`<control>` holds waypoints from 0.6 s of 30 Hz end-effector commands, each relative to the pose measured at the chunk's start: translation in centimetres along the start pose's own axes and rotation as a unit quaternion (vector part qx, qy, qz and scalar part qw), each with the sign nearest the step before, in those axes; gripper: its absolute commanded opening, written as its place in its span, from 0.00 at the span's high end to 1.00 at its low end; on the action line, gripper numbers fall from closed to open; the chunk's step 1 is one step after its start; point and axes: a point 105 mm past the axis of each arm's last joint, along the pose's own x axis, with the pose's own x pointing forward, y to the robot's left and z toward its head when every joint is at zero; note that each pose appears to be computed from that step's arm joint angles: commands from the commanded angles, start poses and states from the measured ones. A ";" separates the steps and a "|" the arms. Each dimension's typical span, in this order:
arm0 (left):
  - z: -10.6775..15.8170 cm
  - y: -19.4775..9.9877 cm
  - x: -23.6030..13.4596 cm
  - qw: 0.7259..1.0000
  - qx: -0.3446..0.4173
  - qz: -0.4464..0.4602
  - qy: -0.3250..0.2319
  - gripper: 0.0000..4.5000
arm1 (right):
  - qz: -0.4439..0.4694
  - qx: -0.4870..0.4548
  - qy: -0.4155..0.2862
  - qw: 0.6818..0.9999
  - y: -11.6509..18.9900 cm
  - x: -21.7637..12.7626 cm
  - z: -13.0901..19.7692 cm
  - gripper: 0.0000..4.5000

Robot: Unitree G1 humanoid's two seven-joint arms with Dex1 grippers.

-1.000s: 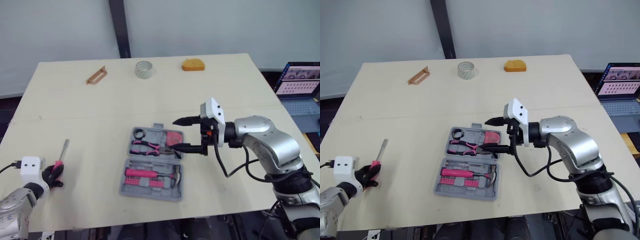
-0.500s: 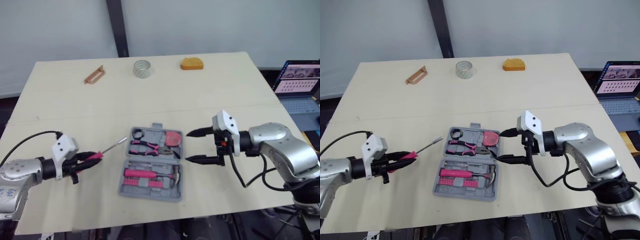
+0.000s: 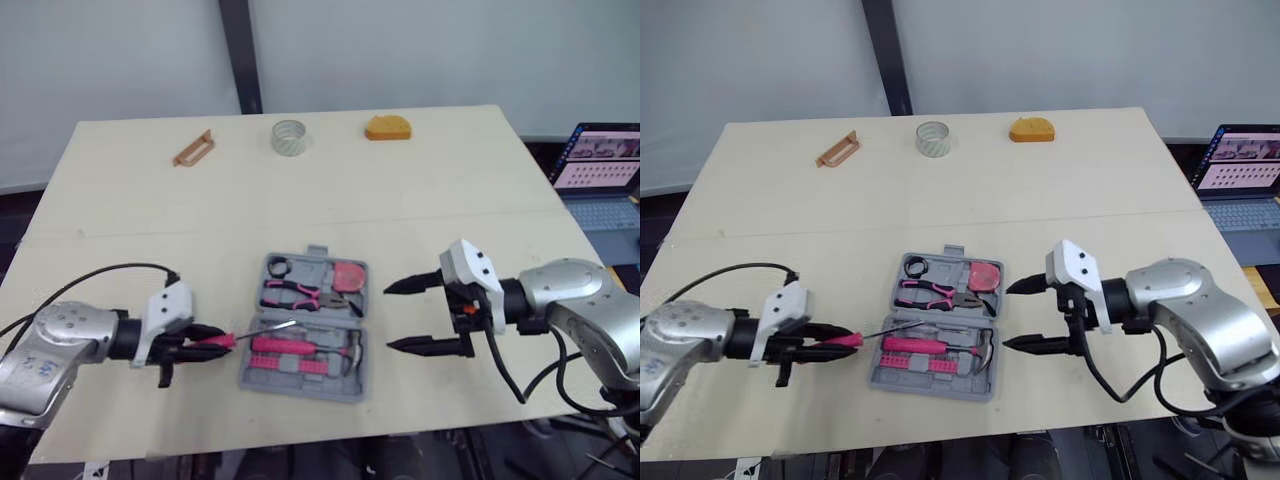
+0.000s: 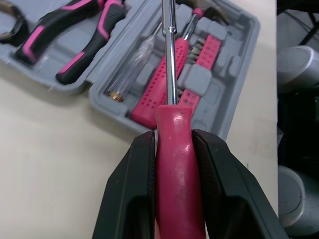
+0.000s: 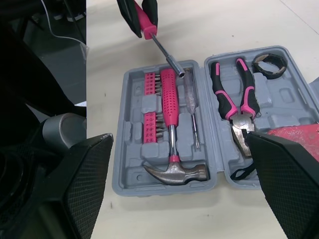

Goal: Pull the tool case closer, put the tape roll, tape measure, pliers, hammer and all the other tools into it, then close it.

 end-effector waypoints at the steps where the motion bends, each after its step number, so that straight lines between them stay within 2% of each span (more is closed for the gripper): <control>1: 1.1 -0.8 1.0 0.999 0.008 -0.051 -0.006 0.86 | 0.002 -0.019 -0.006 1.000 0.4 -0.2 0.8 0.00; 9: 1.7 -1.1 3.6 0.993 0.045 -0.106 0.028 0.86 | -0.003 -0.013 -0.001 1.000 0.9 -0.3 0.1 0.00; 18: 0.8 -1.1 5.1 0.989 0.047 -0.125 0.070 0.86 | 0.006 -0.007 0.006 1.000 1.7 -0.6 -0.2 0.00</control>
